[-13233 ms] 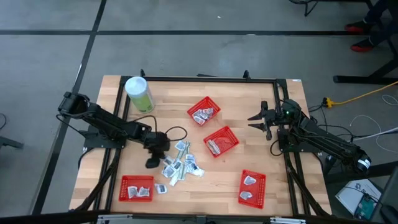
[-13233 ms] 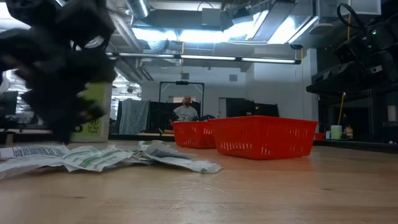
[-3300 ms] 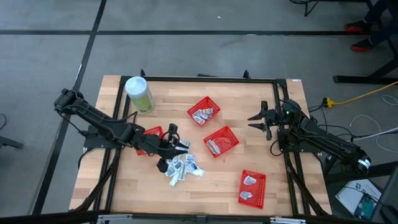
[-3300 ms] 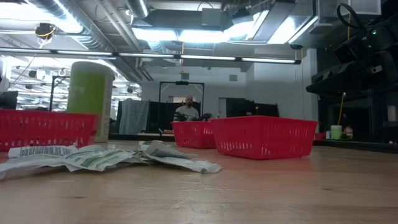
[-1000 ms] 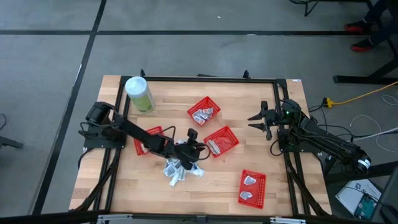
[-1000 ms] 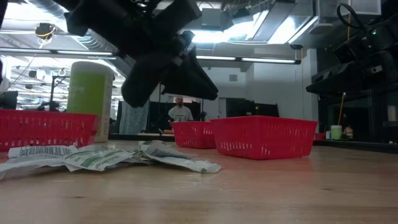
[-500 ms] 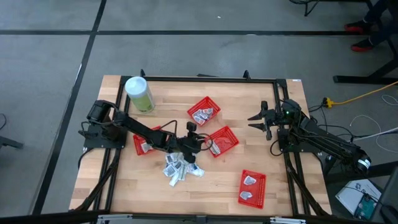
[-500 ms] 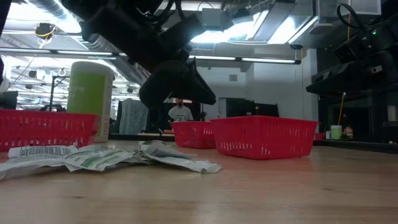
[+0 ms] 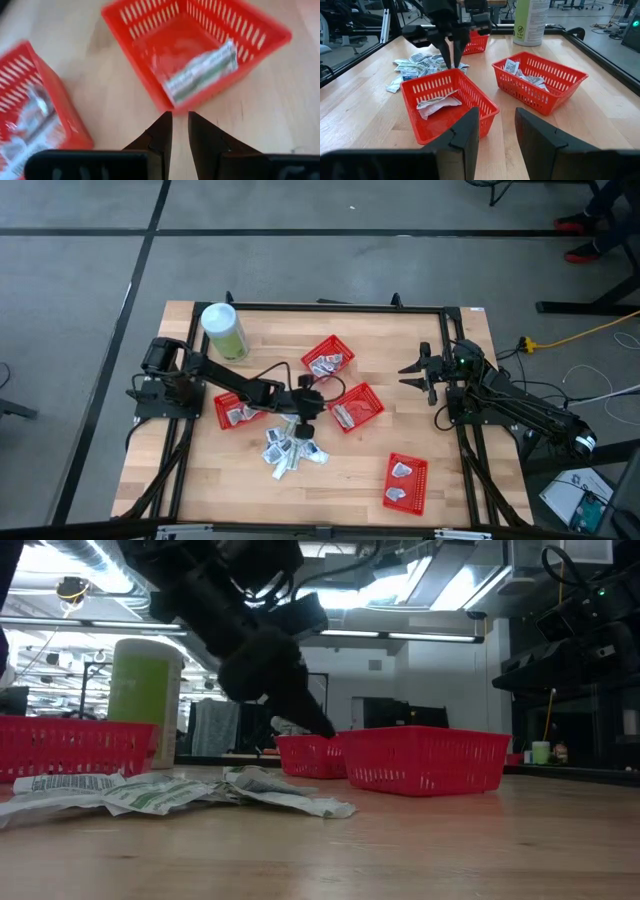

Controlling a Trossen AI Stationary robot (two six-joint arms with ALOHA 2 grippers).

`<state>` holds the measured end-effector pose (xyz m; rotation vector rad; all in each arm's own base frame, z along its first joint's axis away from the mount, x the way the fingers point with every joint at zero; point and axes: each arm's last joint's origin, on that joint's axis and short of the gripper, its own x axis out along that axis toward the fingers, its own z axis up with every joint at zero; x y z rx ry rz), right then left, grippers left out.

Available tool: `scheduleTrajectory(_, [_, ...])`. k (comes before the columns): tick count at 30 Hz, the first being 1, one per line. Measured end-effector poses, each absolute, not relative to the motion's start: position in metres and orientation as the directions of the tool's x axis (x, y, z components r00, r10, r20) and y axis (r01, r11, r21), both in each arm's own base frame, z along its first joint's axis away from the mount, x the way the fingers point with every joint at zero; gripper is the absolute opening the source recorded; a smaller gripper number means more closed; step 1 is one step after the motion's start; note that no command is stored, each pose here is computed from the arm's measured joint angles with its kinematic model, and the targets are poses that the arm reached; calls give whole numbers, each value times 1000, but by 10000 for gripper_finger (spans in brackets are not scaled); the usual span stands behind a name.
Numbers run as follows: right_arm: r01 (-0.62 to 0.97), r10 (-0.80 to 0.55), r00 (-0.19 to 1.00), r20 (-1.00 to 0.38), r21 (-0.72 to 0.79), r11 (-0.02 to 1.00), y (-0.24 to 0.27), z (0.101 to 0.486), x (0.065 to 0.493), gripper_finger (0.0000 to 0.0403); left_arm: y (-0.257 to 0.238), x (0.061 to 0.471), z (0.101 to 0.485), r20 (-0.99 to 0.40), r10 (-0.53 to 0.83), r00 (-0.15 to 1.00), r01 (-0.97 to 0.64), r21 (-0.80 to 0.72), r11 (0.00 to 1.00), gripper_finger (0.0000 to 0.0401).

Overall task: Pick & Place First Aid Supplies
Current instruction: Put the green bandage into the red container

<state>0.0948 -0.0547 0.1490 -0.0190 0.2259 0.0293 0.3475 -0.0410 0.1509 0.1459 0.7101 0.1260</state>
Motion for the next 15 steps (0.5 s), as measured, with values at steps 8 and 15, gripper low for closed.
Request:
scheduleTrajectory(8, [-31, 27, 974, -224, -16, 999, -55, 149, 95, 126, -40, 345, 148, -672, 166, 722, -79, 158, 984, 55])
scheduleTrajectory(15, [-31, 27, 974, -224, -15, 999, -55, 149, 95, 126, -47, 339, 143, -706, 153, 691, -50, 164, 985, 61])
